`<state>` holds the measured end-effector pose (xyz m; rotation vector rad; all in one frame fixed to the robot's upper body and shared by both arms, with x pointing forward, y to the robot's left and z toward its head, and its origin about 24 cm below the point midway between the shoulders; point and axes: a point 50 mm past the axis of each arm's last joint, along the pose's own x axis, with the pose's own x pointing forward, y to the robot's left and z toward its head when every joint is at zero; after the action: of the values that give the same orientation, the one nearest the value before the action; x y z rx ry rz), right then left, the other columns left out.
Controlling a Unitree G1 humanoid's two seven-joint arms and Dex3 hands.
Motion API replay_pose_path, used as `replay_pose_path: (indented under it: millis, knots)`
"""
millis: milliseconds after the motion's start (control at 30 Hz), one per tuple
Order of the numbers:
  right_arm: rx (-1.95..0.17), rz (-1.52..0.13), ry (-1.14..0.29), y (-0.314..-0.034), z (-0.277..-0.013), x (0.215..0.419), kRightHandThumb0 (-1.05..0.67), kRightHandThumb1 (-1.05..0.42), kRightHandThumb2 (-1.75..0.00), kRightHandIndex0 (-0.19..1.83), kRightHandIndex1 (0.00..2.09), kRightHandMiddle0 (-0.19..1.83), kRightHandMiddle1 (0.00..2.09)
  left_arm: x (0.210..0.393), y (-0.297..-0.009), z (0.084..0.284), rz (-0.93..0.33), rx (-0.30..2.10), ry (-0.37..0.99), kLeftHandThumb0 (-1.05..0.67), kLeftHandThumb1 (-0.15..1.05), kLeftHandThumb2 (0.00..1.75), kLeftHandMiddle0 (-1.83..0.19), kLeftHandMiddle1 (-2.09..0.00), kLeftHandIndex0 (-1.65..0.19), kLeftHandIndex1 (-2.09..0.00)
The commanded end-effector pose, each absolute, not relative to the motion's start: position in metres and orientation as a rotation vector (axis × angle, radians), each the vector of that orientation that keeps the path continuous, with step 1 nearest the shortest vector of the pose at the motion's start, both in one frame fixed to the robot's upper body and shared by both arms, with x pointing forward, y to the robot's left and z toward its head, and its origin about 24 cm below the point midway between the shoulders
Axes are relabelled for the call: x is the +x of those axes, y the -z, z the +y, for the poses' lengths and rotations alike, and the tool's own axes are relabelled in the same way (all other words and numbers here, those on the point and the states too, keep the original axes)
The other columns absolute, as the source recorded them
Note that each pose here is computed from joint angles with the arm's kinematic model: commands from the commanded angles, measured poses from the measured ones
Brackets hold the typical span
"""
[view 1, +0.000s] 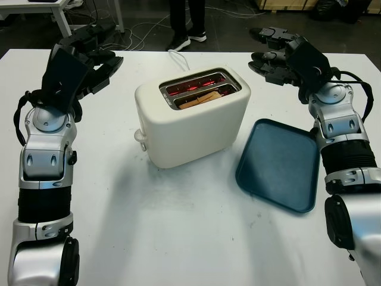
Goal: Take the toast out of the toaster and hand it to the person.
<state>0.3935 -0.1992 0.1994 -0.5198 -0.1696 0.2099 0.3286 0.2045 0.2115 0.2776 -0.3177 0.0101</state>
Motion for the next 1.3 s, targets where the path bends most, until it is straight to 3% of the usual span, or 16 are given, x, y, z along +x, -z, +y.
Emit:
replay_pose_path:
  millis: [0,367,1100,1267]
  knots:
    - [-0.525,-0.176,-0.204,-0.2007,-0.2007,0.3931,-0.24,-0.92,-0.26,0.56,0.06,0.45,0.01,0.3299,-0.2137,0.2027,-0.33,0.262,-0.001,-0.26,0.92,0.21,-0.27,-0.87,-0.6,-0.07]
    - [-0.515,-0.175,-0.211,-0.2017,-0.1987,0.3924,-0.27,-0.92,-0.26,0.46,0.0,0.46,0.01,0.3299,-0.2141,0.2027,-0.33,0.268,0.002,-0.26,0.92,0.21,-0.25,-0.89,-0.59,-0.07]
    - [-0.494,-0.164,-0.209,-0.201,-0.1984,0.3919,-0.22,-0.92,-0.28,0.44,0.0,0.41,0.0,0.3291,-0.2139,0.2025,-0.333,0.274,-0.001,-0.25,0.92,0.22,-0.25,-0.89,-0.58,-0.08]
    - [-0.515,-0.214,-0.191,-0.204,-0.2,0.3943,-0.25,-0.91,-0.15,0.55,0.06,0.52,0.05,0.329,-0.2133,0.203,-0.33,0.272,0.0,-0.26,0.92,0.22,-0.25,-0.89,-0.58,-0.08]
